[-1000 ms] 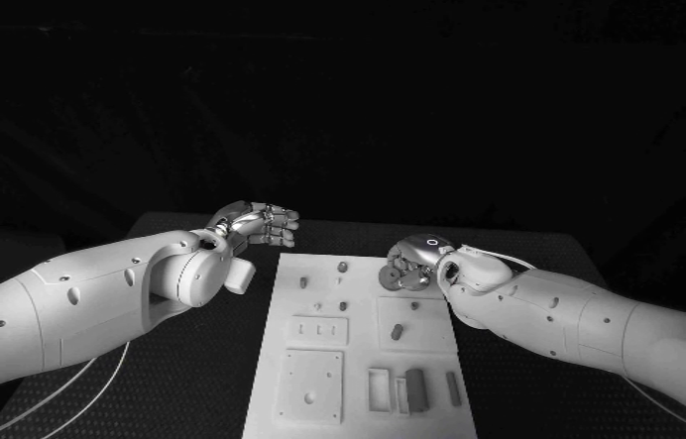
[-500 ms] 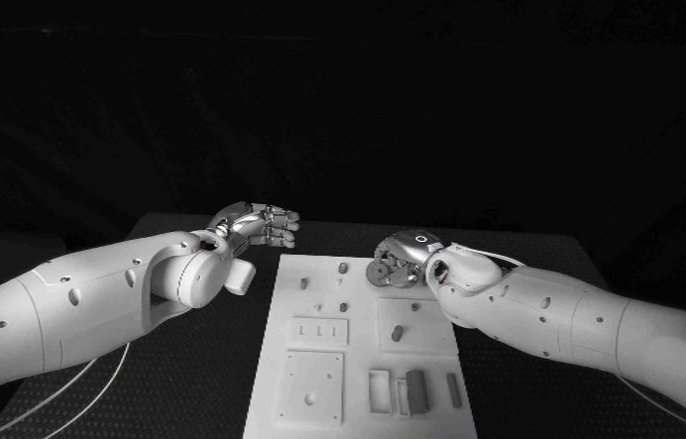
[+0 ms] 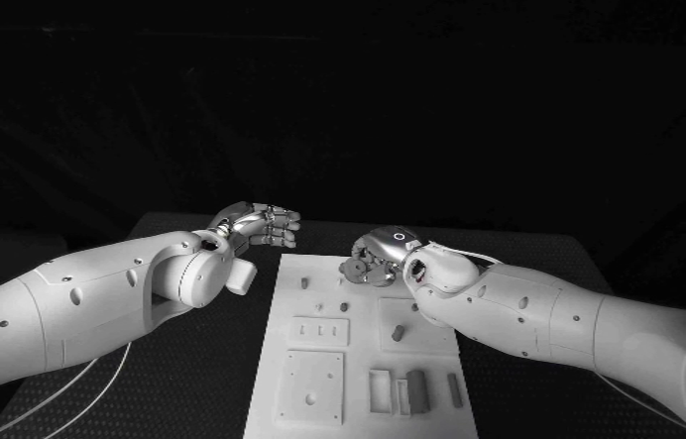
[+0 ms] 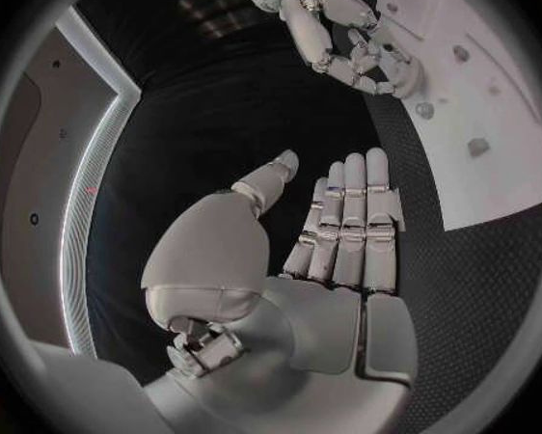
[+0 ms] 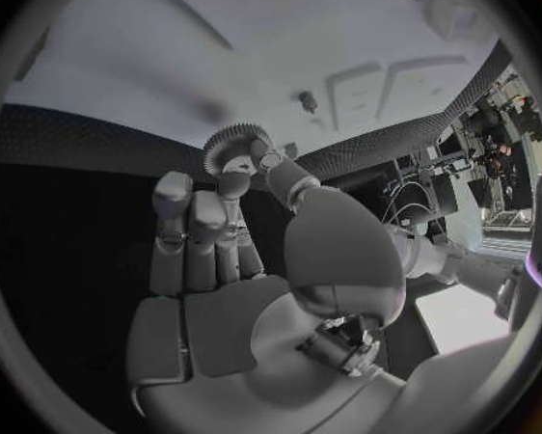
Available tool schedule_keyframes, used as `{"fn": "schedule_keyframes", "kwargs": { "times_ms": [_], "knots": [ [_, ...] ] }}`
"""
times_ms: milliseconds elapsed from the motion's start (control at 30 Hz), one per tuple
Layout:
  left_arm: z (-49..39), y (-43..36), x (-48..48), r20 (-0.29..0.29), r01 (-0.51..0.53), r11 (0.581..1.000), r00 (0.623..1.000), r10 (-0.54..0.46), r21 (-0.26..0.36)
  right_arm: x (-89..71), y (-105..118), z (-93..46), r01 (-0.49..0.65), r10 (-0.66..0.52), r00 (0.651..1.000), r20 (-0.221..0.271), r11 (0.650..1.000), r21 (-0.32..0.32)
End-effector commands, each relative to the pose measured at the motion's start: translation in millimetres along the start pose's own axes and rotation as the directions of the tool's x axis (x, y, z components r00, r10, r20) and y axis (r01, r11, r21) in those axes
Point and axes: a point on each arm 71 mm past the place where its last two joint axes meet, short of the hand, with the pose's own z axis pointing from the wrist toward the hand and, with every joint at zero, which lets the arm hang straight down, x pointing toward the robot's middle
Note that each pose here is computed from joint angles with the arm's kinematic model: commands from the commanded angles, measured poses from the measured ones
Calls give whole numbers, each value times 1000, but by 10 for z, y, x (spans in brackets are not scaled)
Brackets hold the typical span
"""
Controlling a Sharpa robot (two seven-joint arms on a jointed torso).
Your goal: Assemble the parts on the task board
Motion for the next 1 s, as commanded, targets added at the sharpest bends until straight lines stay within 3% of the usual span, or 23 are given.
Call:
{"fn": "schedule_keyframes", "kwargs": {
  "times_ms": [33,467,1000],
  "knots": [
    [6,-22,24,-10,-3,1000,1000,3,15,-9,88,35,11,-11,1000,9,1000,-8],
    [25,-30,57,-15,-3,1000,1000,3,16,19,317,161,31,-32,999,-16,999,-32],
    [35,-33,78,-20,-3,1000,1000,3,17,134,358,185,50,-52,997,-64,998,-27]
  ]
}}
